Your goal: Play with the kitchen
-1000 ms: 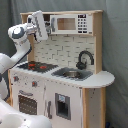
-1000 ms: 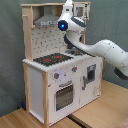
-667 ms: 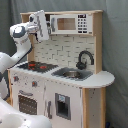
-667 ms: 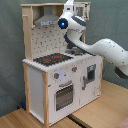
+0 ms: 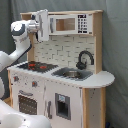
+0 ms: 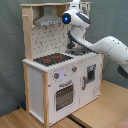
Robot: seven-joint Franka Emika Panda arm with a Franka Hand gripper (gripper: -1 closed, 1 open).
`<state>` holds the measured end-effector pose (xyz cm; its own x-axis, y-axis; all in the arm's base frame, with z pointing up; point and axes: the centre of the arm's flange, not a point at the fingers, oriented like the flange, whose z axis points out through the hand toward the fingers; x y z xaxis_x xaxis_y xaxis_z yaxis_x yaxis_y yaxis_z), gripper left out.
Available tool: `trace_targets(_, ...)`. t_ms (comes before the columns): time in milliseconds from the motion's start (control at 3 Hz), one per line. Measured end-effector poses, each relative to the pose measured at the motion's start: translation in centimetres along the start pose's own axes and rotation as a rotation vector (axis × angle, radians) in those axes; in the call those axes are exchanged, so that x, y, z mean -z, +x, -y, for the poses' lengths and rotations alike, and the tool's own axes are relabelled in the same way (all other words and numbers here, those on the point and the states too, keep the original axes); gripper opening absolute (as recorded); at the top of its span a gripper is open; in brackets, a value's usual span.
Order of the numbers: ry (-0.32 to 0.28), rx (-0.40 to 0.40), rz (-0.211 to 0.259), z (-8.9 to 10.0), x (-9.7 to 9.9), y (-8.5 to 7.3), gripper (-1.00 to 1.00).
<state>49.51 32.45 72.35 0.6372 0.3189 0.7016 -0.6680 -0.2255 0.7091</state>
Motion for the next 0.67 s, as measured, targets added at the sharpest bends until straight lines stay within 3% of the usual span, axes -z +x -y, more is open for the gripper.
trace_targets(667, 0.038, 0.013, 0.057, -1.3, -2.1, -3.1, -1.00)
